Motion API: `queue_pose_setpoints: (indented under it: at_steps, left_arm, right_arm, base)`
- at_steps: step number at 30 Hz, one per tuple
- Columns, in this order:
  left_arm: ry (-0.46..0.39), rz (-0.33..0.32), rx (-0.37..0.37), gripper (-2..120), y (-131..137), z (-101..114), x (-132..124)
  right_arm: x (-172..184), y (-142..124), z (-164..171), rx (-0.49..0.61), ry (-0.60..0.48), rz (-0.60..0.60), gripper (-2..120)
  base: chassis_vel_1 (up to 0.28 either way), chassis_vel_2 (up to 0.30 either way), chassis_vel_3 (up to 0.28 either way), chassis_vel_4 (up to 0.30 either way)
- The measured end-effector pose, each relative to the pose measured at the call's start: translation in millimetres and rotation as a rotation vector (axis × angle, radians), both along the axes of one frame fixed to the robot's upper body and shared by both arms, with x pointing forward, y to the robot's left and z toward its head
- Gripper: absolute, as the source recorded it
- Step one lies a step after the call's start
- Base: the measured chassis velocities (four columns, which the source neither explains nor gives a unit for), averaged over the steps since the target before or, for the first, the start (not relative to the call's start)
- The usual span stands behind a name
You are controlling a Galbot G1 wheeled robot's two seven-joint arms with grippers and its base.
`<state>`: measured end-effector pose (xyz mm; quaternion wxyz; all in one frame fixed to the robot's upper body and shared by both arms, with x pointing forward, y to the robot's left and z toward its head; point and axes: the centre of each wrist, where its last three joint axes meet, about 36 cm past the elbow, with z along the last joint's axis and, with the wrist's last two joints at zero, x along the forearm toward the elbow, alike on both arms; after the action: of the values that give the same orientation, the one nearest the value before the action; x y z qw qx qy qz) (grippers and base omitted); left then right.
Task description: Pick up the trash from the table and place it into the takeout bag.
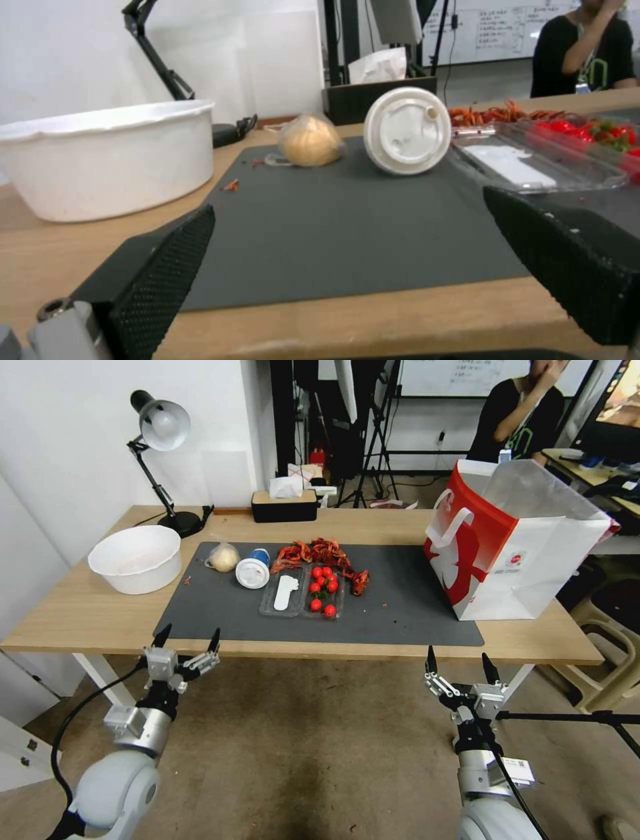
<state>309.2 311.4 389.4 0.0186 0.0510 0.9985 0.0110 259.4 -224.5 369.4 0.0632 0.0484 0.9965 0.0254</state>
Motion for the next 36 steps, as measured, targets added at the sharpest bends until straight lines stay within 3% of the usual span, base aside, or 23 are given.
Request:
queue_pose_setpoints:
  at_steps: [15, 28, 36]
  left_arm:
    - [0.011, 0.026, -0.001, 100, 3.8, -17.7, -12.4]
    - [-0.004, -0.061, -0.014, 100, -19.8, 0.0, 29.8]
    - [0.000, -0.103, -0.047, 100, -33.4, 14.5, 74.3]
  right_arm:
    - [1.1, 0.8, -4.3, -0.001, 0.009, -0.002, 100]
    - [3.1, -0.7, -6.2, -0.006, 0.013, -0.004, 100]
    - [3.9, 0.6, -6.6, 0.001, 0.016, -0.012, 100]
  base:
    - [0.000, 0.000, 0.000, 0.000]
    - [0.000, 0.000, 0.000, 0.000]
    - [0.000, 0.000, 0.000, 0.000]
